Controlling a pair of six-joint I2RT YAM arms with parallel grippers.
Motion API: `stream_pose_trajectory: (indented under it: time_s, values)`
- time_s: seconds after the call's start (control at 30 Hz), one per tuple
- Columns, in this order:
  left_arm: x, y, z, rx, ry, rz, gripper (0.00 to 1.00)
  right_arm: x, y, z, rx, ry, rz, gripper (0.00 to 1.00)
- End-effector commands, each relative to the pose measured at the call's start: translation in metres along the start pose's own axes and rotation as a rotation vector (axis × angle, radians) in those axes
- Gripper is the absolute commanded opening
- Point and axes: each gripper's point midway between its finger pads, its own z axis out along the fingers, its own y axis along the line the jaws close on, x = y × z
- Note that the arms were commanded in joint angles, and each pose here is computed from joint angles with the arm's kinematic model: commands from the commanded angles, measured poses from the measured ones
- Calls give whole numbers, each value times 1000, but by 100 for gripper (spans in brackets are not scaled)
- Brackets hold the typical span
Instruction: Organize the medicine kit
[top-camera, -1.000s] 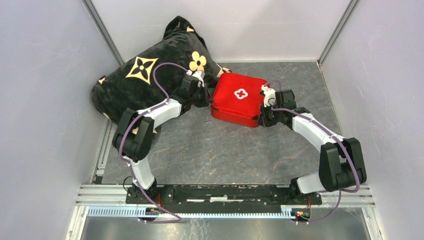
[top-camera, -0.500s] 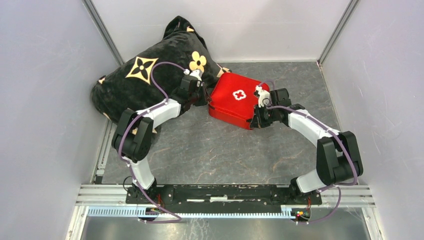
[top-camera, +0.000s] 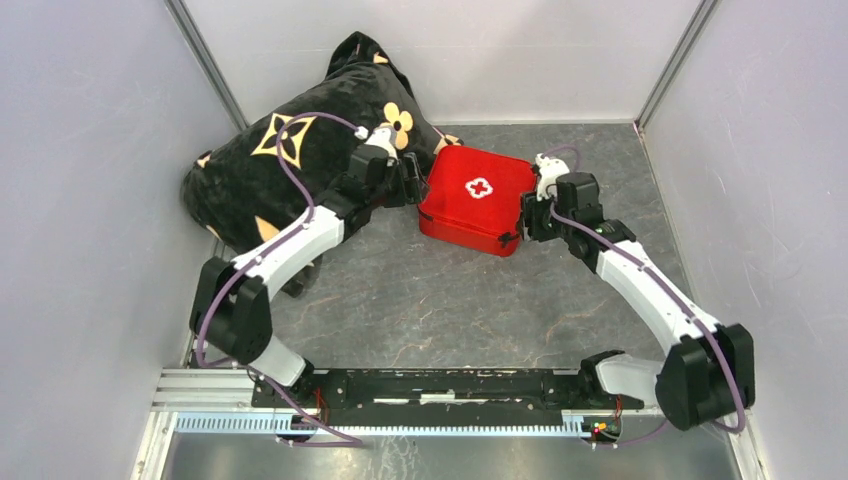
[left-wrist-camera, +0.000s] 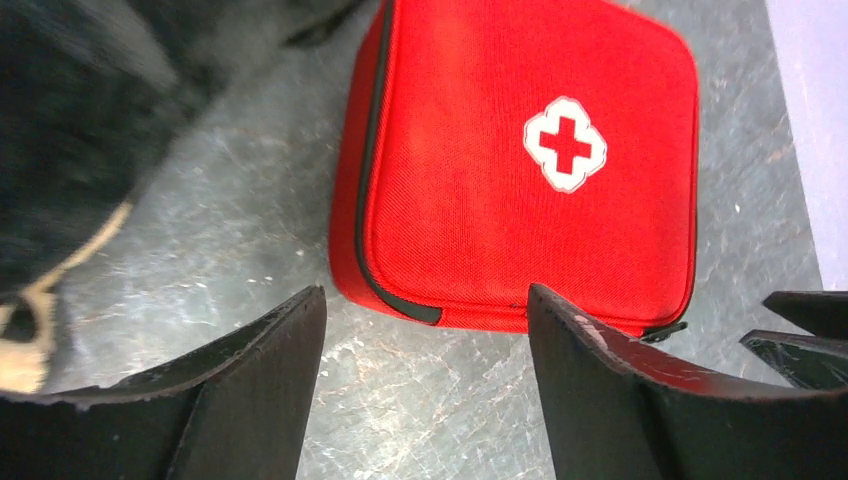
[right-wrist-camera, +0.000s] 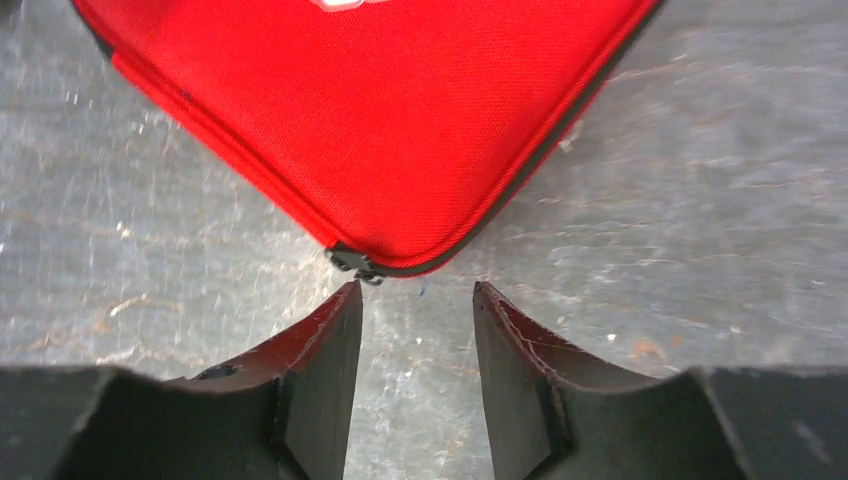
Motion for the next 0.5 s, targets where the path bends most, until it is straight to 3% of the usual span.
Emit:
stream_pose_trajectory:
  time_s: [0.0, 0.23, 0.47]
  values:
    - [-51, 6, -41, -84, -157, 42, 83, -31, -32, -25, 201, -161, 27, 55]
    - [-62, 30, -100, -190, -273, 60, 97, -47, -31, -47, 203, -328, 46, 60]
    - [-40, 63, -148, -276, -347, 43, 99, -35, 12, -20, -53, -239, 41, 48]
